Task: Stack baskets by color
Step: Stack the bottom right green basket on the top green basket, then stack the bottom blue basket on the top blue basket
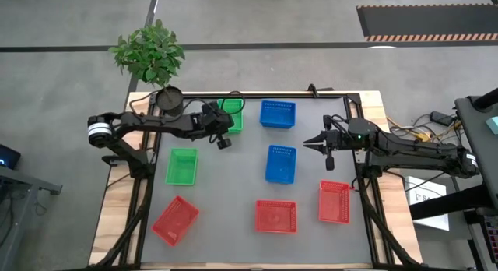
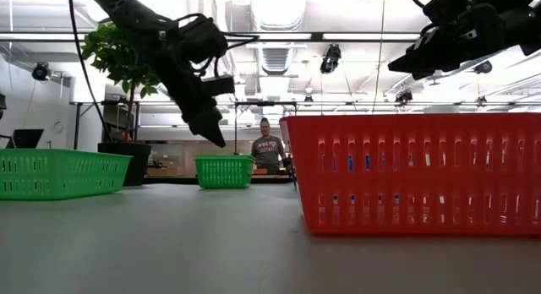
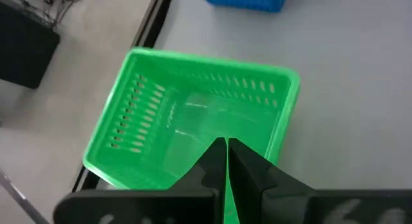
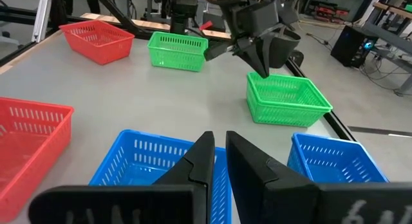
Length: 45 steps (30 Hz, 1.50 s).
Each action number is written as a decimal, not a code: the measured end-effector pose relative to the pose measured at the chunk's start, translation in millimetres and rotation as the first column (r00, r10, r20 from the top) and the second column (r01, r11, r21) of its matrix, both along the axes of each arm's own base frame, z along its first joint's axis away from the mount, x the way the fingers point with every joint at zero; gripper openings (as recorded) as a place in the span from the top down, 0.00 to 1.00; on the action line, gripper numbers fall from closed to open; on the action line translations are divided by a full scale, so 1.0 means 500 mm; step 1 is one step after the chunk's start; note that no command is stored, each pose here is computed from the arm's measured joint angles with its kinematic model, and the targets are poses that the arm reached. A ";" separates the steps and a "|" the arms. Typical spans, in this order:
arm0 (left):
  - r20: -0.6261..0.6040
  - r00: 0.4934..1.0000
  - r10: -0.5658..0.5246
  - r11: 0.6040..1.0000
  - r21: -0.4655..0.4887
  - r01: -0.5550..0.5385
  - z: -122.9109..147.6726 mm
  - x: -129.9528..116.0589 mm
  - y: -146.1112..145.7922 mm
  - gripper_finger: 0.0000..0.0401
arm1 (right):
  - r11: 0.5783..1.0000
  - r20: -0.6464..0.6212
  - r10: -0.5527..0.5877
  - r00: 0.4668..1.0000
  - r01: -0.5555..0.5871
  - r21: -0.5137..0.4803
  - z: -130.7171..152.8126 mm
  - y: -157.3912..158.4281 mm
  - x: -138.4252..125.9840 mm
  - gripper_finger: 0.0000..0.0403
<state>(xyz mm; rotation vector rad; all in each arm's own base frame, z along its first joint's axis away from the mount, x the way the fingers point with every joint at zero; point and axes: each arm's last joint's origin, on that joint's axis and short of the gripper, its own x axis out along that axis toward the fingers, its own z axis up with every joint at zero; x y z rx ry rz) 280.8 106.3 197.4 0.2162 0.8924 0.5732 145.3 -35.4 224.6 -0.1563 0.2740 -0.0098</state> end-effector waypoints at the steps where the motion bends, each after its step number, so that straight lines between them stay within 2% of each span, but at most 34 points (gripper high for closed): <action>1: 0.002 1.000 -0.001 1.000 0.000 0.001 0.000 0.001 -0.001 1.00 | 1.000 0.000 0.000 1.000 0.000 0.001 0.000 0.000 0.000 0.92; 6: 0.059 0.998 0.025 1.000 0.000 -0.025 0.016 0.009 -0.011 1.00 | 1.000 -0.002 -0.001 1.000 0.001 0.004 -0.001 0.000 0.000 0.92; 8: 0.178 0.983 0.037 0.999 -0.005 -0.037 0.056 0.027 -0.024 1.00 | 1.000 -0.003 -0.001 1.000 0.001 0.005 -0.002 0.000 0.000 0.92; 10: 0.365 0.929 0.060 0.998 -0.040 -0.049 0.118 0.046 -0.042 1.00 | 1.000 -0.007 -0.001 1.000 0.001 0.006 -0.005 0.000 0.000 0.92; 11: 0.465 0.882 0.077 0.996 -0.068 -0.051 0.151 0.054 -0.052 1.00 | 1.000 -0.010 -0.001 1.000 0.002 0.007 -0.007 0.000 -0.001 0.92; 12: 0.572 0.814 0.106 0.993 -0.105 -0.056 0.182 0.060 -0.062 1.00 | 1.000 -0.012 -0.001 1.000 0.001 0.008 -0.009 0.000 -0.001 0.92; 15: 0.813 0.570 0.119 0.988 -0.154 0.013 0.257 0.074 -0.095 1.00 | 1.000 -0.016 -0.002 1.000 0.002 0.009 -0.012 0.000 -0.001 0.92; 19: 0.965 0.257 0.059 0.990 -0.090 0.108 0.321 0.074 -0.141 1.00 | 1.000 -0.009 -0.004 1.000 0.004 0.015 -0.011 0.000 -0.001 0.92; 20: 0.978 0.196 0.069 0.991 -0.090 0.097 0.330 0.073 -0.150 1.00 | 1.000 -0.010 -0.004 1.000 0.004 0.016 -0.011 0.000 -0.001 0.92; 21: 0.983 0.161 0.089 0.992 -0.101 0.070 0.334 0.072 -0.157 1.00 | 1.000 -0.009 -0.005 1.000 0.005 0.018 -0.011 0.000 -0.001 0.92; 24: 0.978 0.122 0.168 0.986 -0.166 -0.031 0.332 0.074 -0.172 1.00 | 1.000 -0.009 -0.012 1.000 0.012 0.025 -0.011 0.000 -0.001 0.92; 25: 0.976 0.089 0.199 0.980 -0.196 -0.040 0.333 0.072 -0.176 1.00 | 1.000 -0.006 -0.016 1.000 0.016 0.027 -0.010 0.000 -0.001 0.92; 27: 0.971 0.013 0.237 0.971 -0.237 -0.013 0.341 0.067 -0.183 1.00 | 1.000 0.006 -0.017 1.000 0.017 0.025 -0.008 -0.001 0.000 0.92; 30: 0.973 -0.020 0.230 0.973 -0.230 -0.007 0.338 0.061 -0.187 1.00 | 0.999 0.026 -0.025 0.999 0.024 0.048 -0.001 -0.001 0.001 0.92; 34: 0.959 -0.120 0.259 0.966 -0.256 0.035 0.336 0.052 -0.186 1.00 | 0.994 0.051 -0.042 0.998 0.037 0.106 0.006 -0.001 0.002 0.92; 35: 0.959 -0.132 0.251 0.968 -0.247 0.050 0.340 0.051 -0.187 1.00 | 0.992 0.048 -0.045 0.998 0.039 0.120 0.006 -0.001 0.002 0.92; 38: 0.962 -0.130 0.242 0.969 -0.232 0.085 0.341 0.050 -0.191 1.00 | 0.986 0.040 -0.050 0.998 0.043 0.162 0.001 -0.001 0.002 0.92; 43: 0.961 -0.159 0.227 0.972 -0.214 0.093 0.355 0.036 -0.191 1.00 | 0.977 0.034 -0.037 0.999 0.029 0.213 -0.003 0.007 0.003 0.92; 45: 0.981 -0.121 0.151 0.985 -0.139 0.098 0.363 0.023 -0.197 1.00 | 0.975 0.032 -0.009 0.999 0.002 0.223 -0.004 0.016 0.005 0.92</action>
